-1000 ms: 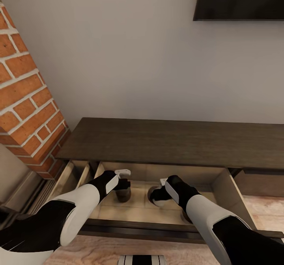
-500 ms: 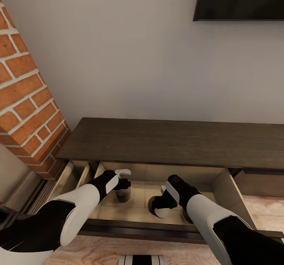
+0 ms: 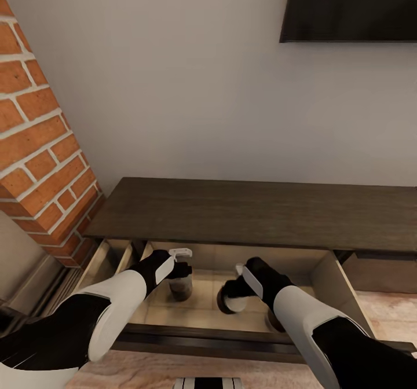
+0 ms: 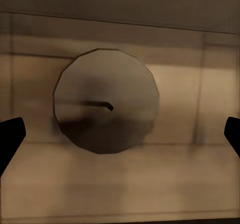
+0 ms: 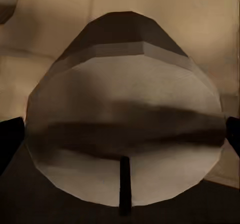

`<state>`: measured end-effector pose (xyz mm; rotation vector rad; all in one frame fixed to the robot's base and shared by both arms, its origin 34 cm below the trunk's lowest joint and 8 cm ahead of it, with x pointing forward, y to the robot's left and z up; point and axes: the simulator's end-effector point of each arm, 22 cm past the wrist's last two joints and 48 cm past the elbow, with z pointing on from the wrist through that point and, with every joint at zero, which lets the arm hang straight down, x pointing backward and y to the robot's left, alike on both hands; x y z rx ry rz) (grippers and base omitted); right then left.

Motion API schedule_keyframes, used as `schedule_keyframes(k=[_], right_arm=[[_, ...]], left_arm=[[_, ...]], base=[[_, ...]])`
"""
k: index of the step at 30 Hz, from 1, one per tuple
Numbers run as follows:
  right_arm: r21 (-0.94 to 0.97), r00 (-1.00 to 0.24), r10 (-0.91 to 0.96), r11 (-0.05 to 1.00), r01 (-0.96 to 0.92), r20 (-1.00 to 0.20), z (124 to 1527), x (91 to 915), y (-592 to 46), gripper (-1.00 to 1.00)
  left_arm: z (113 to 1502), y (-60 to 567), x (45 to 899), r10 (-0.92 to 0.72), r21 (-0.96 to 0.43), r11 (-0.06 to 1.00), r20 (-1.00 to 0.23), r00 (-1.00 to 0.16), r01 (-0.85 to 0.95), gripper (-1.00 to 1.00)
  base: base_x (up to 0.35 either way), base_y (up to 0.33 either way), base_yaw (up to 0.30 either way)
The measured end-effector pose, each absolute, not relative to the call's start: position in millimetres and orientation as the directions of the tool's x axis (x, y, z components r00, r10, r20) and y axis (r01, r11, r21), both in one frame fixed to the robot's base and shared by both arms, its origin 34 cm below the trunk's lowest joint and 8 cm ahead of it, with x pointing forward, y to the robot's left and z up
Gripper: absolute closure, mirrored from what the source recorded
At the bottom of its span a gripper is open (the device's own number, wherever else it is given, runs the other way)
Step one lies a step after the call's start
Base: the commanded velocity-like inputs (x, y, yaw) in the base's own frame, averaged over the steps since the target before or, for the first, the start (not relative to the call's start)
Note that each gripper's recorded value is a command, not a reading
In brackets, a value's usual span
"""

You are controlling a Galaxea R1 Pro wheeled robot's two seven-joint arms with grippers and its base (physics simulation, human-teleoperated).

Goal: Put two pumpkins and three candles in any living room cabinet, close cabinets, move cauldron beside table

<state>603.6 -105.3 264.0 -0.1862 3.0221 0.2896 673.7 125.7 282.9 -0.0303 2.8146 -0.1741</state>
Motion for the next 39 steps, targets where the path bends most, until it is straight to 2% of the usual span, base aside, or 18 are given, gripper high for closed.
schedule_keyframes(k=[5,21,29,39], right_arm=[[0.179,-0.978,-0.091,0.976,-0.125,-0.188,263,618,-106,-1.0],[0.178,-0.972,-0.088,0.976,-0.128,-0.218,277,625,-105,-1.0],[0.177,-0.976,-0.092,0.976,-0.128,-0.195,276,620,-106,-1.0],[0.184,-0.99,-0.111,0.975,-0.125,-0.083,273,595,-107,-1.0]], left_arm=[[283,126,674,-0.041,-0.124,0.992,-0.315,-0.948,-0.002,-1.0],[298,125,678,-0.042,-0.127,0.992,-0.335,-0.941,0.001,-1.0],[294,124,665,-0.026,-0.127,0.992,-0.275,-0.961,0.009,-1.0],[290,124,645,-0.006,-0.125,0.992,-0.186,-0.983,0.018,-1.0]], base=[[0.0,0.0,0.0],[0.0,0.0,0.0],[0.0,0.0,0.0],[0.0,0.0,0.0]])
